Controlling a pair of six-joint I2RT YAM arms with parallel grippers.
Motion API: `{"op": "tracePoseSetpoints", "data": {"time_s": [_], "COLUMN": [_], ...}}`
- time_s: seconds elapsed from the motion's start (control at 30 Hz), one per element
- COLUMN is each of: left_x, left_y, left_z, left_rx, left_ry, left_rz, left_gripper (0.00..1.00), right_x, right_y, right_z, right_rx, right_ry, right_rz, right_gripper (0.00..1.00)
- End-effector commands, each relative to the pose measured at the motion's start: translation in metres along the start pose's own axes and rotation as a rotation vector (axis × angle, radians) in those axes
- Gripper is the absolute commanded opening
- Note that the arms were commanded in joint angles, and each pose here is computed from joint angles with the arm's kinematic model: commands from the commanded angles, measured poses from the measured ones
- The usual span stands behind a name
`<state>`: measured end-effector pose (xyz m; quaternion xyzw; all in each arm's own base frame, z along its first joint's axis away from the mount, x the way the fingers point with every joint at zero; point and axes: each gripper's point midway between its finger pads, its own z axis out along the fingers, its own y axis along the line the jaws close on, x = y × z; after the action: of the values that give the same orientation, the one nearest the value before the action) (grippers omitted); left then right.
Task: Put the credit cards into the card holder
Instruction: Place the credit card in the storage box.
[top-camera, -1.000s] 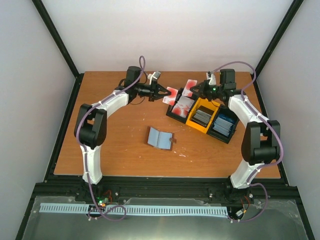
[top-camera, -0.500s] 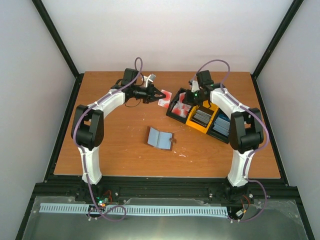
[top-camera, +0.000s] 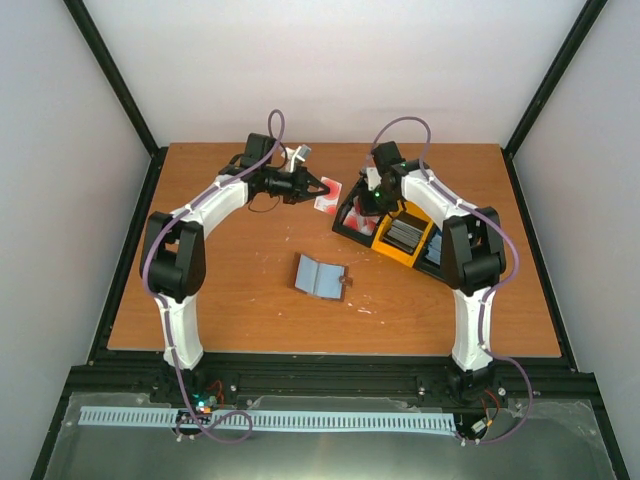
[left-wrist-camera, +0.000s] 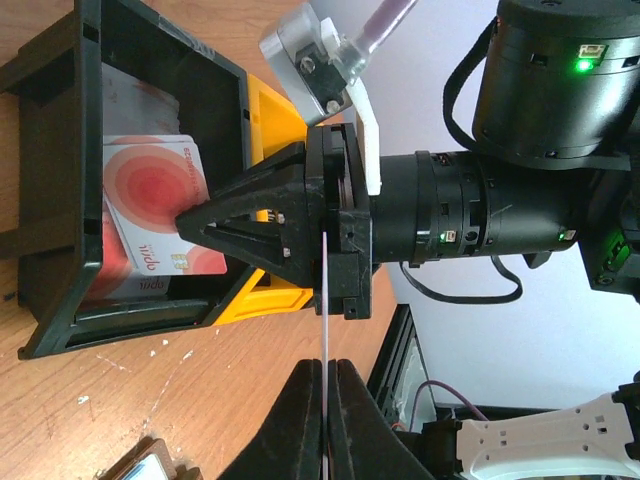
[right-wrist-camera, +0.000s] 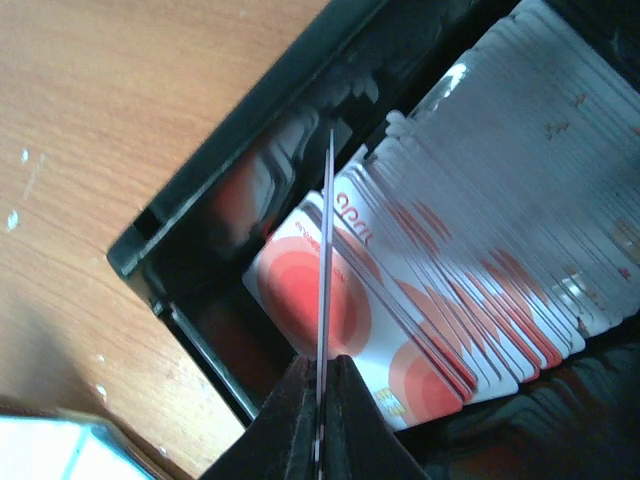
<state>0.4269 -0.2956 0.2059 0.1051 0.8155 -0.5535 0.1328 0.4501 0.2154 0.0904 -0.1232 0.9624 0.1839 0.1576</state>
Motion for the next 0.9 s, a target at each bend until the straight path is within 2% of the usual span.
{"op": "tracePoseSetpoints", "data": {"time_s": [0.0, 0.2, 0.4, 0.53, 0.67, 0.77, 0.87], "left_x": [-0.011, -0.01, -0.01, -0.011, -0.013, -0.015, -0.018], "left_y": [-0.026, -0.027, -0.029, -0.032, -0.039, -0.052, -0.077], "left_z": [-0.015, -0.016, -0.017, -0.02, -0.024, -0.03, -0.041], "left_rx": [0.011, 0.01, 0.009, 0.001, -0.002, 0.013, 0.045], "left_ry": [-0.032, -0.029, -0.029, -0.041, -0.061, -0.089, -0.126], "left_rz": [0.088, 0.091, 0.098, 0.111, 0.134, 0.166, 0.217], "left_gripper": [0.01, 0.01, 0.01, 0.01, 0.0, 0.01, 0.01], "right_x": [0.01, 0.021, 0.013, -0.008, -0.027, -0.029, -0.028], "right_y": [0.003, 0.005, -0.005, -0.006, 0.0, 0.022, 0.063], "right_z": [-0.005, -0.004, -0.01, -0.038, -0.073, -0.098, -0.129], "right_rx": [0.0, -0.025, 0.054, 0.117, 0.143, 0.04, -0.184], "right_ry": [0.058, 0.103, 0.095, -0.002, -0.117, -0.203, -0.328], "right_rz": [-0.112, -0.149, -0.124, -0.086, -0.023, 0.008, 0.011], "right_gripper": [0.03, 0.05, 0.33, 0.39, 0.4, 0.43, 0.52]}}
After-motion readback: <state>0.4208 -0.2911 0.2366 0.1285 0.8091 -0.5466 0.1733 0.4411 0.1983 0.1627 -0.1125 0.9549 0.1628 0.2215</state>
